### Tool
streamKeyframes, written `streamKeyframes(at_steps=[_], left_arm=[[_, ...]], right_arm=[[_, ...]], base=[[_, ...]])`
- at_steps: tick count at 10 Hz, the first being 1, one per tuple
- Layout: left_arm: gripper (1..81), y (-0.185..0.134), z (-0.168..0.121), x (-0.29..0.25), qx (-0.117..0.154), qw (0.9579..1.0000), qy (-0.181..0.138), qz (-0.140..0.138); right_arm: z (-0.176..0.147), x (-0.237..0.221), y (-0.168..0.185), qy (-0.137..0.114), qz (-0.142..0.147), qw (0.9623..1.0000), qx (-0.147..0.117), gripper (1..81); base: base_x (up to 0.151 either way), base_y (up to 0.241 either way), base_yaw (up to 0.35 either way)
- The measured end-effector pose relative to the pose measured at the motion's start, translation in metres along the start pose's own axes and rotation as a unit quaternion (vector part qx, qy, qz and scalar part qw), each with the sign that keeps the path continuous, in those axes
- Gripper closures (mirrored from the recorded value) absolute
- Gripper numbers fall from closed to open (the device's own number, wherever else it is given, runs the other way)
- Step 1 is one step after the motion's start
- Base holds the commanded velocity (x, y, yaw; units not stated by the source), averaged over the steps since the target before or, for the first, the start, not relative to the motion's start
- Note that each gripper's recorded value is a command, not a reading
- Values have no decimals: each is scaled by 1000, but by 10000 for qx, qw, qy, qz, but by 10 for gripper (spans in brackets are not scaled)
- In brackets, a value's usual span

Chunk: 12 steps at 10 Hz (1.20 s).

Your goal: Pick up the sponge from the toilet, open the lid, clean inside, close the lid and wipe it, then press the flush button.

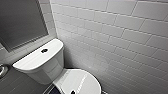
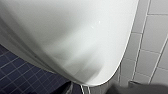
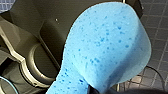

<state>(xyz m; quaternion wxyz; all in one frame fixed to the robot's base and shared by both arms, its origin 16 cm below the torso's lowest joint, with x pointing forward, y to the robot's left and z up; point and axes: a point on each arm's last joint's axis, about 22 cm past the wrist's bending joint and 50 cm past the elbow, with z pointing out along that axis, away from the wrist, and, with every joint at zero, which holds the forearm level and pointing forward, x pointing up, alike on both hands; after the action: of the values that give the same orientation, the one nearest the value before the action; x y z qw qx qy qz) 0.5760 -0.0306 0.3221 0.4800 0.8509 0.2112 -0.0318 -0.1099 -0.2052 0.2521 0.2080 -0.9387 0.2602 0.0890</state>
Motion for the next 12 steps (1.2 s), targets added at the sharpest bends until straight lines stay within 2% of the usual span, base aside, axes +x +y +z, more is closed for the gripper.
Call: streamKeyframes(at_steps=[6,12], left_arm=[[10,1,11,0,18,10000,-2,-74],[10,1,12,6,2,9987,170,-488]], right_arm=[[0,0,0,-3,6,10000,-1,811],[1,-1,-2,-3,18,10000,23,811]], base=[[0,0,0],[0,0,0]])
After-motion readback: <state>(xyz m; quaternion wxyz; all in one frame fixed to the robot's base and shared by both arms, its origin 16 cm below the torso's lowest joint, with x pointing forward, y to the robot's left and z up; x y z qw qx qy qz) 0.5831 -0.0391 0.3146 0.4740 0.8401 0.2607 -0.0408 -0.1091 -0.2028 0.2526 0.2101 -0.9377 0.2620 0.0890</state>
